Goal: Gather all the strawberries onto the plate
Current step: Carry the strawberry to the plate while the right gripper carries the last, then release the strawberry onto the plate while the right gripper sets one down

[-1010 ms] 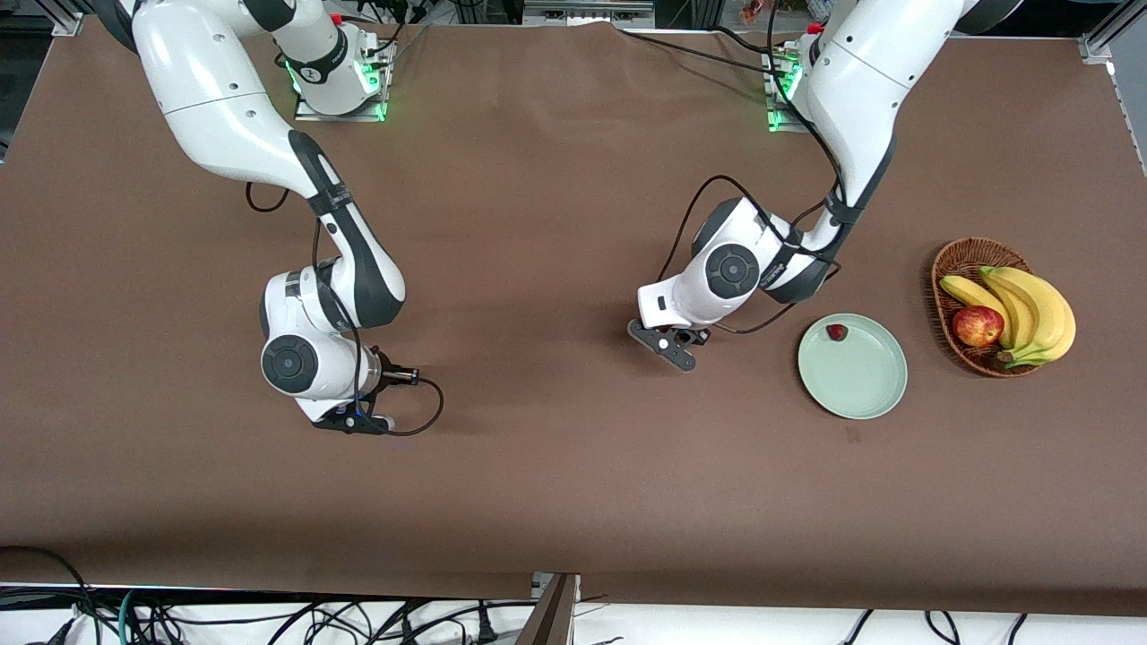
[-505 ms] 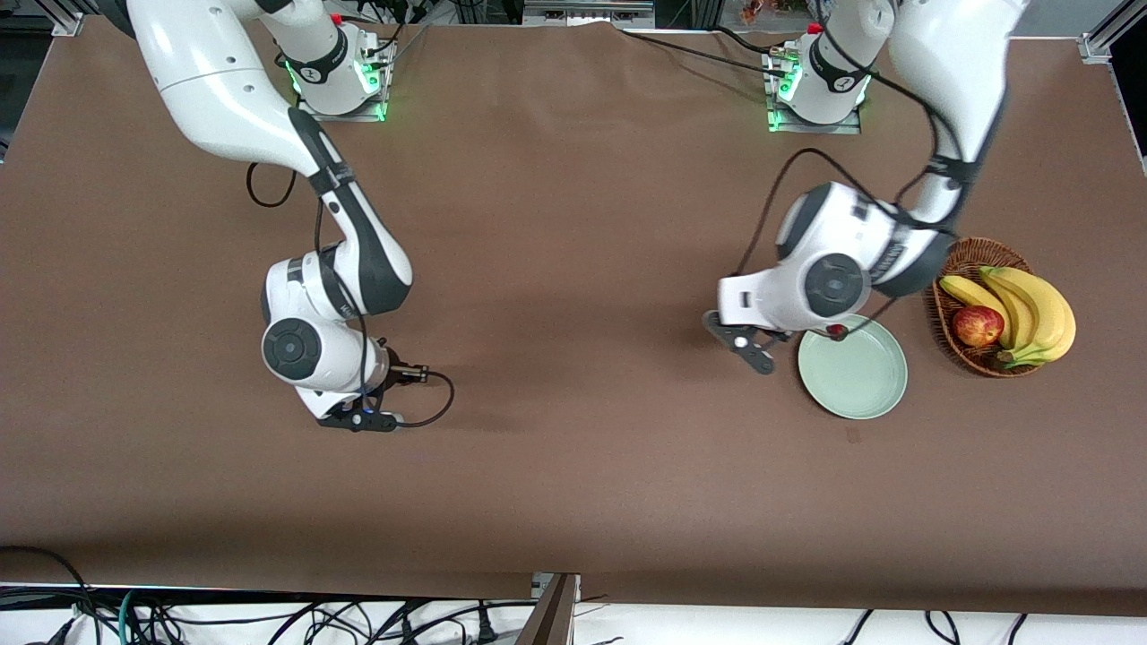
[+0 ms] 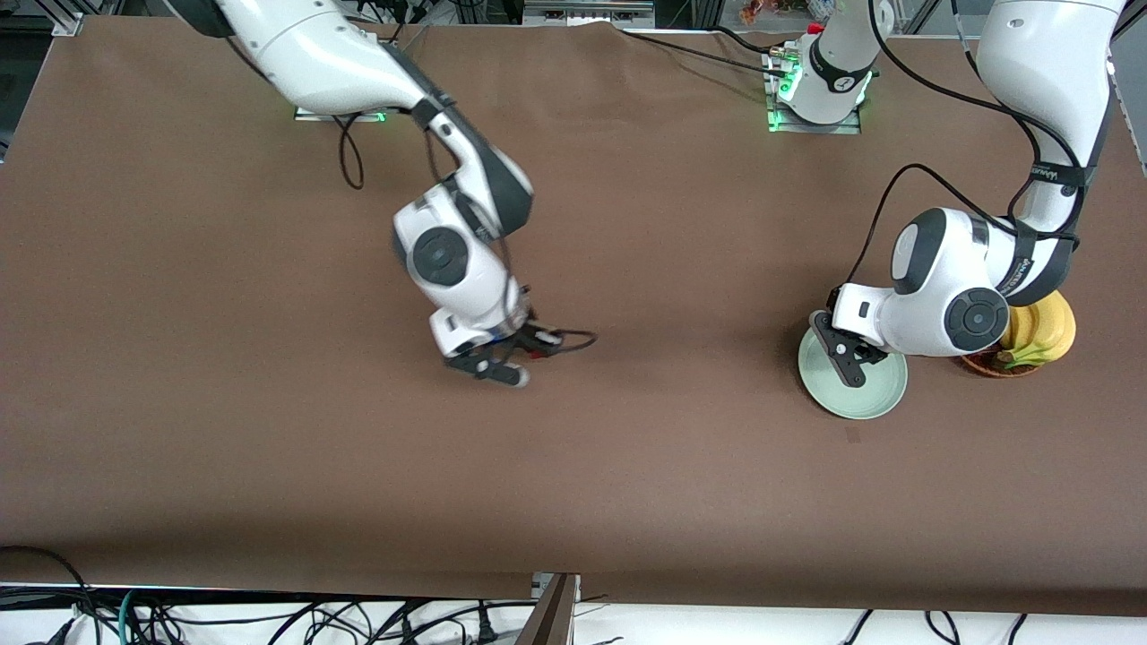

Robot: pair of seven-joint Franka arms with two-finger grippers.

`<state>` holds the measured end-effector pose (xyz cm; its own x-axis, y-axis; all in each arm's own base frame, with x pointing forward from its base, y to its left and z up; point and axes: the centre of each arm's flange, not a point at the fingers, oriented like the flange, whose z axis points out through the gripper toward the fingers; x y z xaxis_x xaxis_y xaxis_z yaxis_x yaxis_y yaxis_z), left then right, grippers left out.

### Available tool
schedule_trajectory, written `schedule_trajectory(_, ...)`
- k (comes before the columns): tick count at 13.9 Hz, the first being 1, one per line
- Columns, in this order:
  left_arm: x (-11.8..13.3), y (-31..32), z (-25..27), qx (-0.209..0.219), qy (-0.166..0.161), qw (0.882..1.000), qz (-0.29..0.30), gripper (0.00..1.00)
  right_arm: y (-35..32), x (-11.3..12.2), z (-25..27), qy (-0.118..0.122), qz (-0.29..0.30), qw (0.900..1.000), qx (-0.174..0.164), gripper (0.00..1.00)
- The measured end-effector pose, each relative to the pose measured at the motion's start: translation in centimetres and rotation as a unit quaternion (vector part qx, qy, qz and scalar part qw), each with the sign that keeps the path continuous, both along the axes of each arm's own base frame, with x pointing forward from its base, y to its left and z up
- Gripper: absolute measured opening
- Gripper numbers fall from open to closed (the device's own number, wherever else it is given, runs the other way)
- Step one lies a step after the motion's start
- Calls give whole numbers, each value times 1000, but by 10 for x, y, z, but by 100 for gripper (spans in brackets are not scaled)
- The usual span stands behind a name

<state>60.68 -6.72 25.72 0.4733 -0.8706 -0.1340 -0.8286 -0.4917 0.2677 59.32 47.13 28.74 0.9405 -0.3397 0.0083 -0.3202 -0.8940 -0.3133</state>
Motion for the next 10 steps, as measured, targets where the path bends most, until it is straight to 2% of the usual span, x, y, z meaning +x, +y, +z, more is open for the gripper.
schedule_trajectory(2,-3,-8,-8,-4,2,1000,-8,53,57,-28,-7,-29,-15,998,47,31)
schedule_trajectory(3,-4,-12,-7,-5,2,1000,-11,64,81,-43,-16,-34,-13,997,62,31)
schedule_trajectory(6,-4,-15,-5,-5,4,1000,-12,93,130,-74,-50,-44,5,995,85,31)
schedule_trajectory(7,-4,-16,-2,-5,7,1000,-6,100,136,-79,-63,-47,8,995,91,31)
schedule_trajectory(10,-7,-37,16,10,19,999,45,100,137,-81,-91,-48,6,995,89,32)
